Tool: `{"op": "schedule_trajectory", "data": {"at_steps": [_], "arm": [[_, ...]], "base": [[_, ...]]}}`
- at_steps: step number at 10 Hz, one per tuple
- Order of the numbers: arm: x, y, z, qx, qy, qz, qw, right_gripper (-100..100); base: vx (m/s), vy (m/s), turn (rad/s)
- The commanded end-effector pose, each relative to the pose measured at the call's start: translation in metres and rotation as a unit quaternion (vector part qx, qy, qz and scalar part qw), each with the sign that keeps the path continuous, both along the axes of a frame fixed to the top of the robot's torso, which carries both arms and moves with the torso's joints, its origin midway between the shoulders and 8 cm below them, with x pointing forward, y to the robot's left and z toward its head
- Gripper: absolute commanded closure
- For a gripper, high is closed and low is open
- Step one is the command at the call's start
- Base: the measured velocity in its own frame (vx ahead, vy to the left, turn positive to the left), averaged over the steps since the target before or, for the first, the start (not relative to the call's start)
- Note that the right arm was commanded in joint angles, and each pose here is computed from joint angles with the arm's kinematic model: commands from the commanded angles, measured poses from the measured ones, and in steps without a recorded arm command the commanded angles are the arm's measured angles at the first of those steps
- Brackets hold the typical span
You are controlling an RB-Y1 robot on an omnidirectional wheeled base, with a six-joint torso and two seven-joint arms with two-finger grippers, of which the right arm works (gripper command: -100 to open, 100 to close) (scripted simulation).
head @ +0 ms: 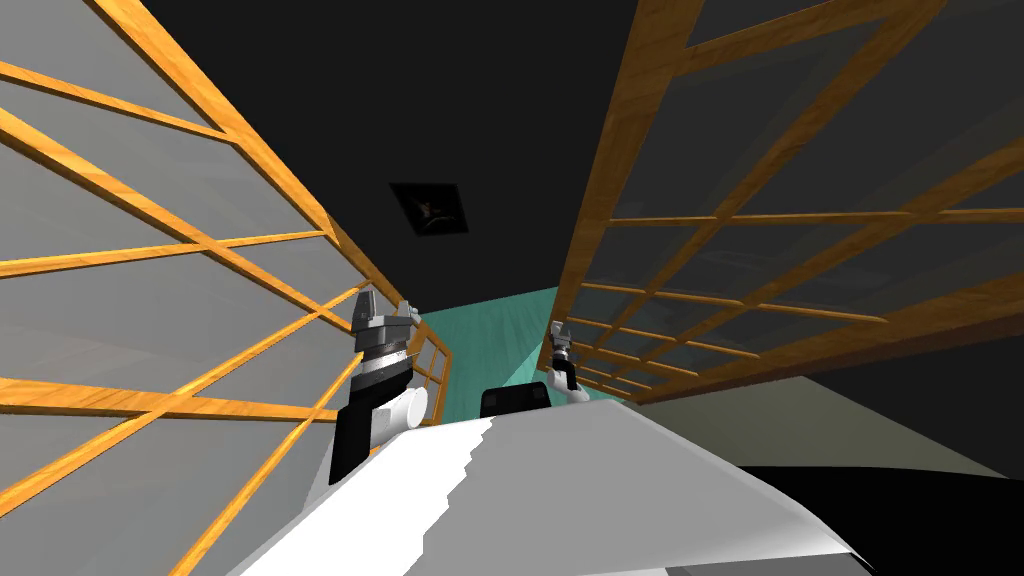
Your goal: Push the door open
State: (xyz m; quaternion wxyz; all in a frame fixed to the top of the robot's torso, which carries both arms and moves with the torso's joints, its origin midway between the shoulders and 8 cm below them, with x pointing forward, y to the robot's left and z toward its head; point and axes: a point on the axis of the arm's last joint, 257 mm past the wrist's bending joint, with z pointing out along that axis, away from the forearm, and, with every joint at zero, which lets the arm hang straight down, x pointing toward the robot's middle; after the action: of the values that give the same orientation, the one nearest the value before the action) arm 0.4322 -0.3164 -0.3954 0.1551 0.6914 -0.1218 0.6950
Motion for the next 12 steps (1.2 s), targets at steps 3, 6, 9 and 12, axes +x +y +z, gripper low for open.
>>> {"op": "schedule_trajectory", "data": {"at_steps": [3, 6, 9, 12], "arm": [[-0.001, 0.008, -0.003, 0.010, 0.000, -0.001, 1.0000, 100], [-0.001, 0.008, -0.003, 0.010, 0.000, -0.001, 1.0000, 100], [-0.003, -0.011, -0.002, 0.001, 0.001, -0.012, 0.9999, 100], [-0.006, -0.034, 0.001, -0.005, -0.001, -0.032, 0.9995, 100]], "base": [[0.080, -0.032, 0.004], [-0.014, 0.010, 0.005], [0.034, 0.001, -0.007], [0.196, 0.019, -0.047]]}}
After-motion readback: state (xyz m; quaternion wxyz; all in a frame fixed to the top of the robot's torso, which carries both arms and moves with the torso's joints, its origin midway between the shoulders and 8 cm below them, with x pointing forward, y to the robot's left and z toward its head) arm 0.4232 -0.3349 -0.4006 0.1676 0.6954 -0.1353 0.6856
